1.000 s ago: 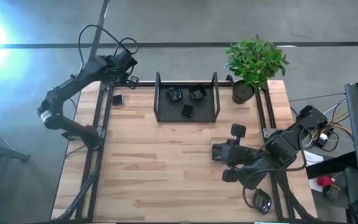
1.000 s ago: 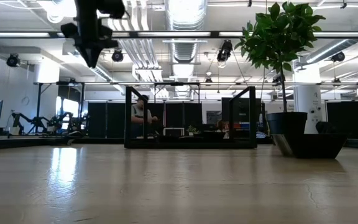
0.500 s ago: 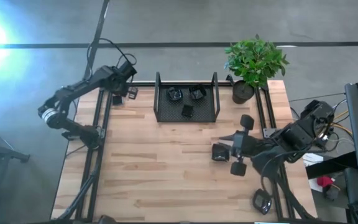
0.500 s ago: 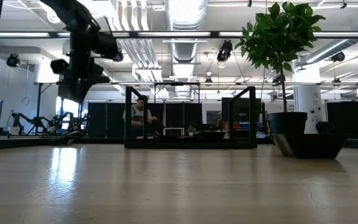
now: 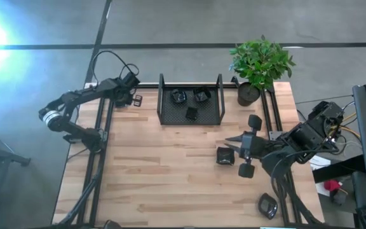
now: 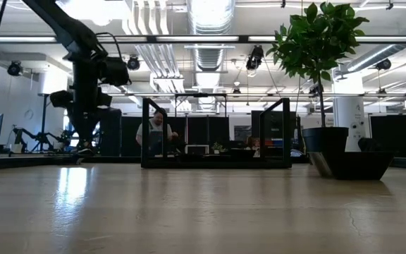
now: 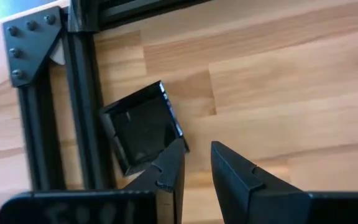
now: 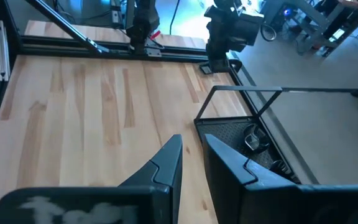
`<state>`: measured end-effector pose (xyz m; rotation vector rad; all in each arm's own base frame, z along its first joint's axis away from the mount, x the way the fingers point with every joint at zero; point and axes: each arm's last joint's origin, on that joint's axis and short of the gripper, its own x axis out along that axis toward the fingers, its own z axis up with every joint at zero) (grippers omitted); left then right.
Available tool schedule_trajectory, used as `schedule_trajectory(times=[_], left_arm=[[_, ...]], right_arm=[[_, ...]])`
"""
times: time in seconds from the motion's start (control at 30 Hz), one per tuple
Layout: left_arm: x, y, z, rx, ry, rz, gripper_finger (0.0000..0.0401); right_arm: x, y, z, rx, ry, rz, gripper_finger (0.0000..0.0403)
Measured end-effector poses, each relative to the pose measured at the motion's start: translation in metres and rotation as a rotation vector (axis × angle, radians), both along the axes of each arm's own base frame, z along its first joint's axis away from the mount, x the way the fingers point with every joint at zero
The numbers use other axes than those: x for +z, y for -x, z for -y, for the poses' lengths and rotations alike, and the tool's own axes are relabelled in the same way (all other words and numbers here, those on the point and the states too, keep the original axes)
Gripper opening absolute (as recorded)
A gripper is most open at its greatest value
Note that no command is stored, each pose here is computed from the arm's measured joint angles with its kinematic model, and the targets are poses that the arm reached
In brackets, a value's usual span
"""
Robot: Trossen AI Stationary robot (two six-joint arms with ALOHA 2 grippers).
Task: Pick & Place Mini shaped plates
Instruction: Stack the black square plate on top of the black square plate on the shelf
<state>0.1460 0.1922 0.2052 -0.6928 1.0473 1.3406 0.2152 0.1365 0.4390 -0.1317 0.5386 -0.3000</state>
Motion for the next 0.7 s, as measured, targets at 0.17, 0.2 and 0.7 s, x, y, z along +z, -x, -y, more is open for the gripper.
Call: schedule_trajectory(times=[0.17,0.2,0.7], left_arm=[[-0.014,0.001,0.0,0.021,-0.036,0.039,0.0074],[-0.017,0.002,0.001,0.022,-0.034,0.038,0.0074],[-0.035,0.007,0.002,0.102,-0.101,0.057,0.0074]], right_arm=[[0.0,0.0,0.0,0.001,0.0,-0.001,0.0061],[0.0,0.0,0.0,0.001,0.0,-0.001,0.0061],[0.0,0.0,0.0,0.001,-0.001,-0.001,0.0061]])
